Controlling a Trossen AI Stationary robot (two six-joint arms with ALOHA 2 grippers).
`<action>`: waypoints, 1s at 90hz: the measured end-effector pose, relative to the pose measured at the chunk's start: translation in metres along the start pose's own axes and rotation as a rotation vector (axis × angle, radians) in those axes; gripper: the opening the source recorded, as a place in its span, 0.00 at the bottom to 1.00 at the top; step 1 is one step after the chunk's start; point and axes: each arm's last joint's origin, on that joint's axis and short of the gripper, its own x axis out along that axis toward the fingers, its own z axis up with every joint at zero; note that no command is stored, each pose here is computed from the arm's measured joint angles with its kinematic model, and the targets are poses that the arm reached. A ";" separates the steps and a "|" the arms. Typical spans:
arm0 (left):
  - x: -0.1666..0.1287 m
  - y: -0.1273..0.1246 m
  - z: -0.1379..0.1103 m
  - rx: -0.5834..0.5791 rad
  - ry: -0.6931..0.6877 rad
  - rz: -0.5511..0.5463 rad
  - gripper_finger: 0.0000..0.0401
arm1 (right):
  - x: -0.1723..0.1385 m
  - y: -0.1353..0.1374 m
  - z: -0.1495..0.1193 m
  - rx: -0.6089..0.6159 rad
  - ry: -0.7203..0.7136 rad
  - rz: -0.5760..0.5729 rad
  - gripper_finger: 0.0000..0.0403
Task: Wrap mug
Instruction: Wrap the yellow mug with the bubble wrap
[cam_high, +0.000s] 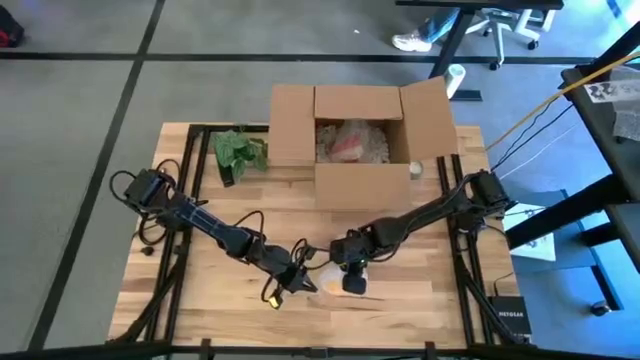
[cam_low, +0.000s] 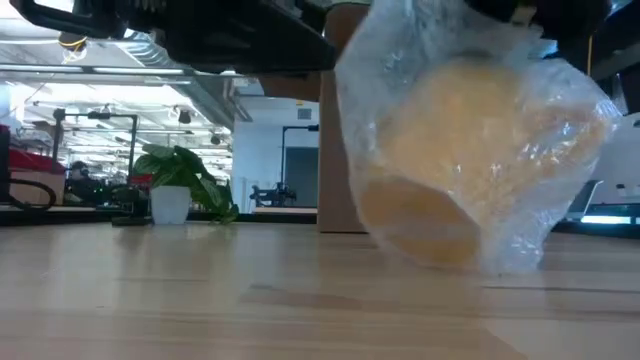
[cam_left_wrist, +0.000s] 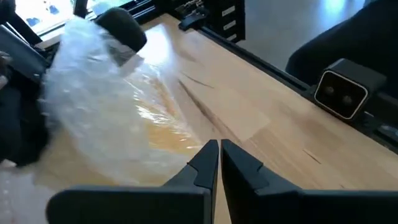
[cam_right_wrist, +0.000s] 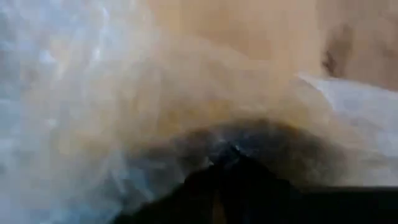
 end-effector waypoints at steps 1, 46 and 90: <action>0.000 0.000 0.000 0.000 0.000 0.000 0.00 | 0.000 0.001 0.001 -0.009 -0.012 0.012 0.00; 0.034 0.008 -0.039 -0.039 0.024 -0.007 0.00 | -0.013 0.017 0.018 -0.069 -0.030 -0.078 0.00; 0.034 0.048 -0.059 -0.054 0.072 0.126 0.00 | -0.019 0.008 0.011 -0.030 0.057 -0.174 0.00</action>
